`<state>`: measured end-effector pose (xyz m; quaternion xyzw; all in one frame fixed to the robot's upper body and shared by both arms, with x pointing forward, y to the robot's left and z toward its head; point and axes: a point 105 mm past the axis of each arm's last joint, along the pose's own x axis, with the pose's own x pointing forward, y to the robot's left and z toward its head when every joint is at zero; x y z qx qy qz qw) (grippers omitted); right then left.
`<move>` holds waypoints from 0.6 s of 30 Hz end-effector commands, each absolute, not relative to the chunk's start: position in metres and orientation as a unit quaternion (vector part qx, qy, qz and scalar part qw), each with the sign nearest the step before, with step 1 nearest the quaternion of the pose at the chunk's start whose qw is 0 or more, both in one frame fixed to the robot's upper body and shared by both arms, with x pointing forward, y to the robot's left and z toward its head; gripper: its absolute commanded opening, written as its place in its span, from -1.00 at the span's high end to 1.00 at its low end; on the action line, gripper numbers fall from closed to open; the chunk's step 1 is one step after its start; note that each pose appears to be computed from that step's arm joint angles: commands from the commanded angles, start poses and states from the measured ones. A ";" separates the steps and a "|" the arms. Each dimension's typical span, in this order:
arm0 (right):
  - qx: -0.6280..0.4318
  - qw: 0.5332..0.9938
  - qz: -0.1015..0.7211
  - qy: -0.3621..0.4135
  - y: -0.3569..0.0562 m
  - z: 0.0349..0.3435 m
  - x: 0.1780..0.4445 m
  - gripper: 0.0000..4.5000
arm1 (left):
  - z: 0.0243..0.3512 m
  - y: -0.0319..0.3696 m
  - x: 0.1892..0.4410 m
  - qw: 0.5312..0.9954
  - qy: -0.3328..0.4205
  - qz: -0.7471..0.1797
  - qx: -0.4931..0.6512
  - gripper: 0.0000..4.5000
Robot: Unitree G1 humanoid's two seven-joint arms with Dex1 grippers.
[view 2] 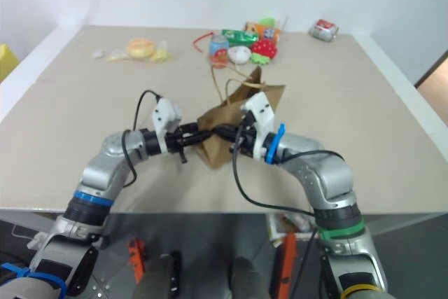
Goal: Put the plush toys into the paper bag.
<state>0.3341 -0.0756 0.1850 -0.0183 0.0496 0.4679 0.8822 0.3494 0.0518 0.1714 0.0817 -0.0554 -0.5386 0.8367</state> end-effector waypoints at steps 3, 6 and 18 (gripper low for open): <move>-0.006 0.878 0.479 0.003 -0.091 0.218 0.322 1.00 | 0.194 0.052 0.350 0.830 -0.085 -0.545 0.087 0.95; 0.024 0.854 0.518 -0.029 -0.106 0.240 0.299 1.00 | 0.195 0.053 0.352 0.829 -0.084 -0.545 0.095 0.95; 0.007 0.901 0.433 -0.021 -0.213 0.266 0.271 1.00 | 0.214 0.106 0.323 0.753 -0.106 -0.640 0.112 0.95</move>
